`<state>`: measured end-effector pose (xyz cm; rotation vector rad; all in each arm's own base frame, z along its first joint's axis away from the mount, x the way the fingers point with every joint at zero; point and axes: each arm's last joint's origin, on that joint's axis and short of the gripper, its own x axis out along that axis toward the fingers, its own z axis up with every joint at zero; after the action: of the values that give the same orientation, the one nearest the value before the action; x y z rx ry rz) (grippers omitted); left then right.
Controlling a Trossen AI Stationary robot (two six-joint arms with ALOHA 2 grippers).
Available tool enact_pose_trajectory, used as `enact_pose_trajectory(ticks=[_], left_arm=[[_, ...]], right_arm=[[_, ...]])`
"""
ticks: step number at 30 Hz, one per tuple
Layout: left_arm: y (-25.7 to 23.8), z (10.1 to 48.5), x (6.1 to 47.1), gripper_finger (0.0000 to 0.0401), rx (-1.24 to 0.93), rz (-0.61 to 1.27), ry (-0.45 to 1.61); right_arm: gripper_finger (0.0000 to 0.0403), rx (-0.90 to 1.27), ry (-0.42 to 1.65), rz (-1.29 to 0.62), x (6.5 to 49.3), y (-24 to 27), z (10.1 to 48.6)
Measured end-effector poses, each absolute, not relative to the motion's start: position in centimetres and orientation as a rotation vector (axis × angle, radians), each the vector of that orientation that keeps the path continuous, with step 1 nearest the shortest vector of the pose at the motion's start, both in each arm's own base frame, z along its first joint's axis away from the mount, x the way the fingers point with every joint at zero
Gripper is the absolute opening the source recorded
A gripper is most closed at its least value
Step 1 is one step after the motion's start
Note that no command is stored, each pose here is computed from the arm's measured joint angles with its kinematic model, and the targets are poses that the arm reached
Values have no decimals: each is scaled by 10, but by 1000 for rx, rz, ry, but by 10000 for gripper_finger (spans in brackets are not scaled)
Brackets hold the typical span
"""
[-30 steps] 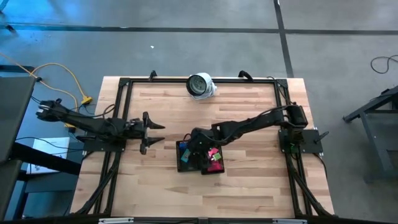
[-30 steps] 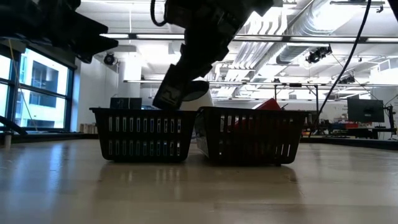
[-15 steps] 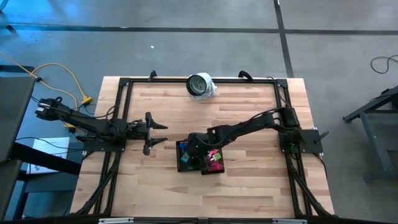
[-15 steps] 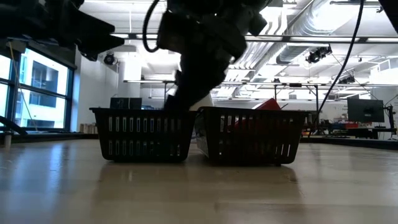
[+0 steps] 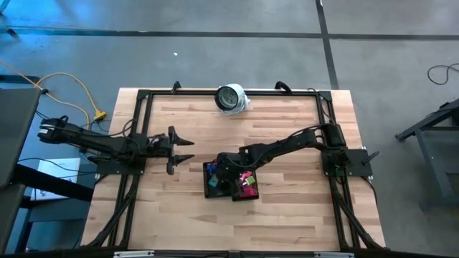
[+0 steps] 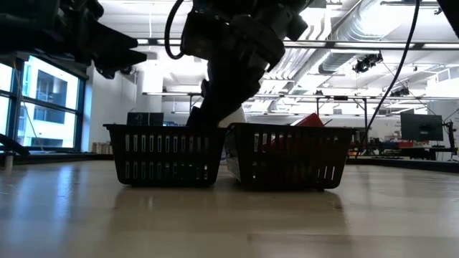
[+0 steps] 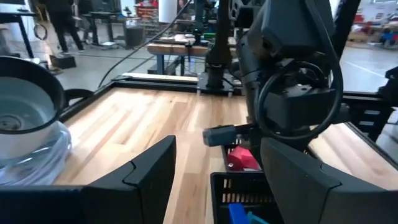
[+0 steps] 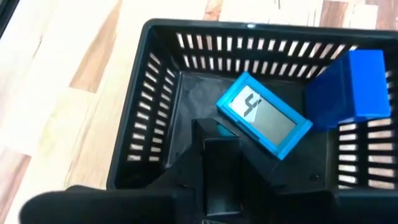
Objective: Pick & Place Office items
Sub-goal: Put the black digital clock into the left black bin, then return to Home Position
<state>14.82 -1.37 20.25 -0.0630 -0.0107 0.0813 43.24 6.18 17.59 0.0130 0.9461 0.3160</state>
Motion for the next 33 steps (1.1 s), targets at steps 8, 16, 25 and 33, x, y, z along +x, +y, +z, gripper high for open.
enact_pose_trajectory(ticks=[8,16,25,33], left_arm=[[-9,203,149,226,-76,64,-11],[-9,202,149,226,-78,61,-10],[-8,202,149,226,-70,63,-10],[-4,205,147,226,-53,88,-27]], right_arm=[[96,25,924,335,434,62,177],[156,51,926,343,434,63,178],[229,11,887,347,438,63,190],[252,-149,830,184,429,56,233]])
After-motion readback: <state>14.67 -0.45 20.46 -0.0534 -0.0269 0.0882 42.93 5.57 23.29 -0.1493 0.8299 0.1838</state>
